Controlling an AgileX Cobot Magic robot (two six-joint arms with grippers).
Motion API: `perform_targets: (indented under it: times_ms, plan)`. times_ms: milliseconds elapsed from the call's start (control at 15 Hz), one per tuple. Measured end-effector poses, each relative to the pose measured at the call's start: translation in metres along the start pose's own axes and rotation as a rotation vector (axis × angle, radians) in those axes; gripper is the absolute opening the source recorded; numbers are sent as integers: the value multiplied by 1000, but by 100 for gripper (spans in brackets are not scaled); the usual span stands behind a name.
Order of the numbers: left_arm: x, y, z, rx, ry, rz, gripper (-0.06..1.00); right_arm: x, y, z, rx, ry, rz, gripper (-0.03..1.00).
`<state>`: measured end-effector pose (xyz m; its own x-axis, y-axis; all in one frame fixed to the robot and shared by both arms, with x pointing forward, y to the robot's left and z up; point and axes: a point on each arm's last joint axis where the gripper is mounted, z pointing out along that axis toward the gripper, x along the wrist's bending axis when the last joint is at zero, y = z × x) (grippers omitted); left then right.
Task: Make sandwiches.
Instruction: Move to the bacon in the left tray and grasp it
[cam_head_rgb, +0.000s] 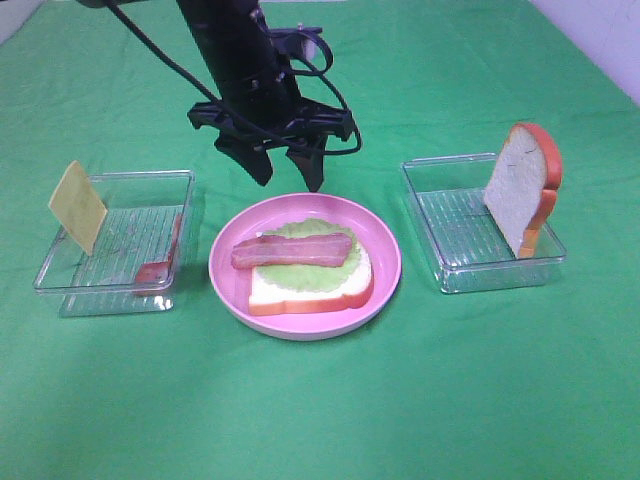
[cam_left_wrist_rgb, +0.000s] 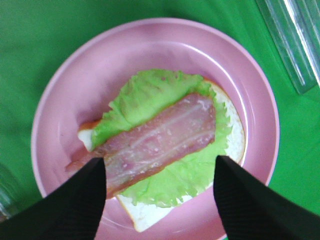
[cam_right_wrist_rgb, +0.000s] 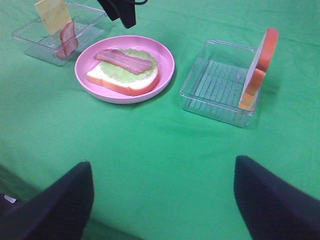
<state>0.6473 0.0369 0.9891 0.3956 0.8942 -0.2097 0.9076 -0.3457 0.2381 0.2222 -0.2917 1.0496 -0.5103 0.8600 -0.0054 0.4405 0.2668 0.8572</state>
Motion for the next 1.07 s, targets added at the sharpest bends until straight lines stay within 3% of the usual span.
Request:
perform_targets:
  times_ms: [267, 600, 800, 1067]
  plan:
    - [3, 22, -47, -145, 137, 16, 60, 0, 0, 0, 0, 0, 0, 74]
    - [2, 18, -86, -219, 180, 24, 68, 0, 0, 0, 0, 0, 0, 74]
    - [1, -1, -112, -223, 177, -6, 71, 0, 0, 0, 0, 0, 0, 74]
    - [6, -51, -138, -164, 192, -57, 71, 0, 0, 0, 0, 0, 0, 74]
